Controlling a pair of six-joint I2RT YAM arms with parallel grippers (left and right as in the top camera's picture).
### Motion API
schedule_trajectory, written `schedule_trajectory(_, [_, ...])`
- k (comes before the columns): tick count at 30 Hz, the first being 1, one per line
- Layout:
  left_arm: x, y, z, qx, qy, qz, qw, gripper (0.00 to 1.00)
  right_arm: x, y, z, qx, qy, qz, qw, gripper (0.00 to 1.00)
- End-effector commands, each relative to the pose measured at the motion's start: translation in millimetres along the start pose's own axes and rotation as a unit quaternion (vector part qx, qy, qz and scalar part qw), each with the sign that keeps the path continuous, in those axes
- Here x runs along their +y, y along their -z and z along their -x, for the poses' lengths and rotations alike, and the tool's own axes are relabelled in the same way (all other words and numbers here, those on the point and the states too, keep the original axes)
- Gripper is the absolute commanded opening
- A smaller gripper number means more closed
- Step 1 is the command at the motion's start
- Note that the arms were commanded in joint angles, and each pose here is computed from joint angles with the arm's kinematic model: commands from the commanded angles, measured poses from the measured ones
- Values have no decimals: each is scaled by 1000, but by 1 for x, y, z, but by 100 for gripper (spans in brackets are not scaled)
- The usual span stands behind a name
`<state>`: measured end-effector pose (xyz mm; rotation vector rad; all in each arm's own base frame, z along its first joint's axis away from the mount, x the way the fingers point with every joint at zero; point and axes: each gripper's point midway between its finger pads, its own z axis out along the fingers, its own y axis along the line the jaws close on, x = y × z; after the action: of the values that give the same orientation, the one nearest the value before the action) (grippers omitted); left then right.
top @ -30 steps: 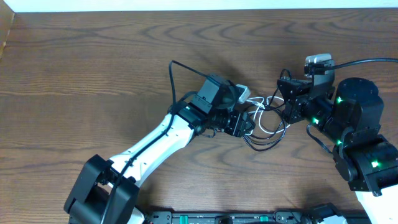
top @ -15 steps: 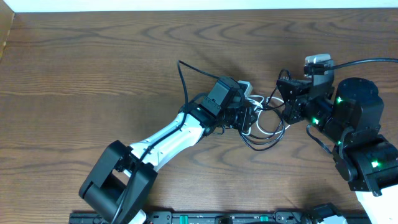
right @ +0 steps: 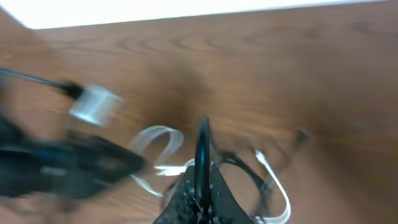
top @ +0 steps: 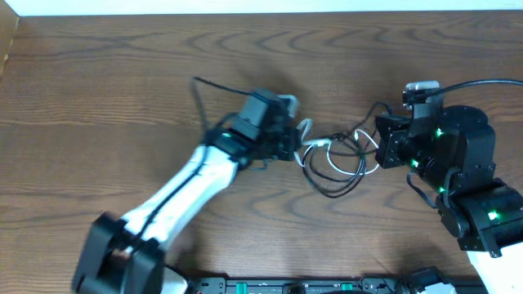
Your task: Untangle cables
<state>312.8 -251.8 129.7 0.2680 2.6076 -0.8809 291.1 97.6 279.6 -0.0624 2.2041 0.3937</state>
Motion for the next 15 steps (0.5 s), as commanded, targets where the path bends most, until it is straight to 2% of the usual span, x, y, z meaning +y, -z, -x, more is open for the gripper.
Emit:
schedule_trajectory(1, [28, 37, 16, -34, 19, 27, 999, 8, -22, 5, 4, -14, -15, -67, 998, 1])
schedule_trajectory(9, [110, 113, 36, -107, 133, 93, 981, 8, -46, 10, -3, -8, -34, -136, 990, 1])
schedule_trajectory(13, [151, 139, 34, -130, 190, 122, 965, 8, -76, 21, -6, -15, -59, -220, 974, 1])
schedule_trajectory(15, [173, 155, 30, -141, 225, 139, 954, 8, -101, 33, -11, -17, -79, -282, 956, 1])
